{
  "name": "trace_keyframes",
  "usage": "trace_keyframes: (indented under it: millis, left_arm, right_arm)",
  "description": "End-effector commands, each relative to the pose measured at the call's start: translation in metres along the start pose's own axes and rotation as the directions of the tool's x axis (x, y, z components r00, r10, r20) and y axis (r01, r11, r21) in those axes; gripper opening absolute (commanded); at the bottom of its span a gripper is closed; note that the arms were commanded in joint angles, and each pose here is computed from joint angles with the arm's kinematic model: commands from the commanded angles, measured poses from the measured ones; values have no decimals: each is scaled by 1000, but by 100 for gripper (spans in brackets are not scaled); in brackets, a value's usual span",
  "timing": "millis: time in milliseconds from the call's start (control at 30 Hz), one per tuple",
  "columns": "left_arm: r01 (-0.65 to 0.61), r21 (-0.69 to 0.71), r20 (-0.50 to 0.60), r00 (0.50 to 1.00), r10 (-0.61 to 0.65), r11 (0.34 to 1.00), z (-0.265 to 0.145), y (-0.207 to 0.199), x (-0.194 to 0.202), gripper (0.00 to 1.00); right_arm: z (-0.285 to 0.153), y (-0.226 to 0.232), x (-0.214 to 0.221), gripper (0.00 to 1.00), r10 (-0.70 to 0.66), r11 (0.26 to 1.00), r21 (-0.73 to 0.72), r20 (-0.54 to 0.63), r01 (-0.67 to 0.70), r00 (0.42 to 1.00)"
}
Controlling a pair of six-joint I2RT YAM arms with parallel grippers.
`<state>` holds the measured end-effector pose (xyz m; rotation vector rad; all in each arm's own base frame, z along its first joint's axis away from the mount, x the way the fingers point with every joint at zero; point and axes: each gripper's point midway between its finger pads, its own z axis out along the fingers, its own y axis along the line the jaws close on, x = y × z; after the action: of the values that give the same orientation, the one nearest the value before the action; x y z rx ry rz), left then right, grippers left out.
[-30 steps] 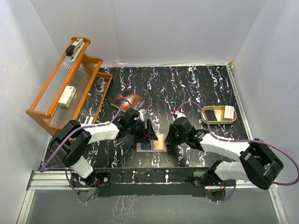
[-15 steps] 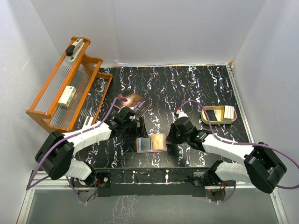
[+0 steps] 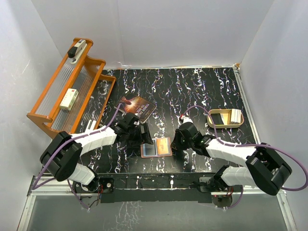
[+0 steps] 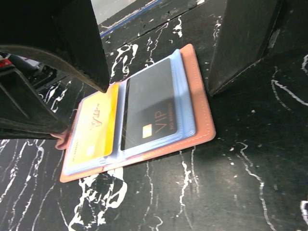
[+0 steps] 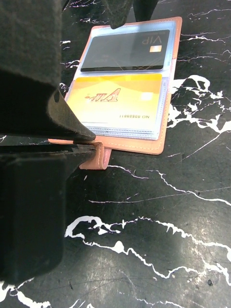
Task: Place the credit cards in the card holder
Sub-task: Close the card holder at the center of the board.
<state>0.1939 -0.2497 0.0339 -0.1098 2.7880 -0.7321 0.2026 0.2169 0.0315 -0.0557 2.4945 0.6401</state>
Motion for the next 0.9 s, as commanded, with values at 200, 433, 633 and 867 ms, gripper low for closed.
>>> trace_keyframes:
  millis: [200, 433, 633, 867]
  left_arm:
    - [74, 300, -82, 995, -52, 951, -14, -61, 6, 74]
    - [77, 433, -58, 997, -58, 898, -41, -93, -3, 68]
    - [84, 501, -92, 995, -44, 861, -36, -104, 3, 63]
    - [29, 490, -75, 997, 9, 871, -27, -104, 0, 56]
  right_arm:
    - [9, -2, 7, 0, 20, 1000, -13, 2, -20, 1000]
    - [10, 16, 9, 0, 35, 994, -106, 11, -34, 999]
    - [12, 25, 10, 0, 18, 993, -119, 0, -18, 1000]
    - [0, 17, -6, 0, 7, 999, -51, 63, -4, 998]
